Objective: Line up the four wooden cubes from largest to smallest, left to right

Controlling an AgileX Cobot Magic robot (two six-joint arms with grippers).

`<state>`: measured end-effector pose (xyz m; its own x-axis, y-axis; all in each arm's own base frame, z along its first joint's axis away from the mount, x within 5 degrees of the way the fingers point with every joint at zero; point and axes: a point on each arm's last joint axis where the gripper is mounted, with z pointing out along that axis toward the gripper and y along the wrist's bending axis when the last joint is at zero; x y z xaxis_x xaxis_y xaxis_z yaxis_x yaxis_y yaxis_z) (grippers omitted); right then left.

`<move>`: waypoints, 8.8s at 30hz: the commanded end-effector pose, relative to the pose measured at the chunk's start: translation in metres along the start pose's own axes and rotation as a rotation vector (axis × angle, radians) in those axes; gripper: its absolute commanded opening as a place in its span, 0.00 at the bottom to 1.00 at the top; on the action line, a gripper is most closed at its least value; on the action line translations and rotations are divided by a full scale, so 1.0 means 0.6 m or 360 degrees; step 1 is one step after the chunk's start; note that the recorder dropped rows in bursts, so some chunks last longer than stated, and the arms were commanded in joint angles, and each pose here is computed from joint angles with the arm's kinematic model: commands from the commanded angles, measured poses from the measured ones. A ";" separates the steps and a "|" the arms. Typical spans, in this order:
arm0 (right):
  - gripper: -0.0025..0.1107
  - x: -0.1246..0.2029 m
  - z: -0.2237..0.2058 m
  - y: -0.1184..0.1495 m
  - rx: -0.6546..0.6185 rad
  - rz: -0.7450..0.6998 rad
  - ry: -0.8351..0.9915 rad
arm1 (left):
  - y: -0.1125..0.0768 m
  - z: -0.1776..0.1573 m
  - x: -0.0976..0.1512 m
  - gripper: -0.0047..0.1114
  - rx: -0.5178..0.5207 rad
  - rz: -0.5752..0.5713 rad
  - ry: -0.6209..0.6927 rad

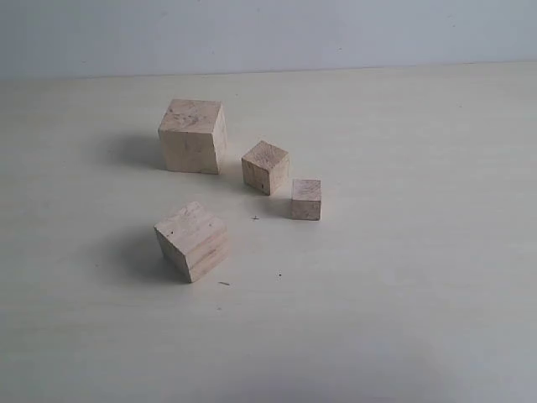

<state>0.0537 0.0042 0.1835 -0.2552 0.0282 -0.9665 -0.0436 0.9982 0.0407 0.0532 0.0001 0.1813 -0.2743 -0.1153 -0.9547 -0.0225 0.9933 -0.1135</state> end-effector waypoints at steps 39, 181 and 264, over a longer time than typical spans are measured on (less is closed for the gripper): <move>0.02 -0.131 -0.055 -0.014 -0.0020 0.0529 -0.1152 | -0.001 0.000 0.000 0.04 0.0015 -0.0002 -0.0013; 0.02 -0.027 0.450 0.668 -0.2319 -0.1621 0.0505 | -0.001 0.000 0.000 0.04 0.0015 -0.0002 -0.0013; 0.84 -0.042 0.465 0.626 -0.2012 -0.1672 0.0905 | -0.001 0.000 0.000 0.04 0.0015 -0.0002 -0.0013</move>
<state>0.3121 0.3909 0.1566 0.1057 -0.8531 -0.5109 -0.9944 -0.0858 -0.0625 0.0531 0.0000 0.1811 -0.2757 -0.1173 -0.9541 -0.0225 0.9930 -0.1156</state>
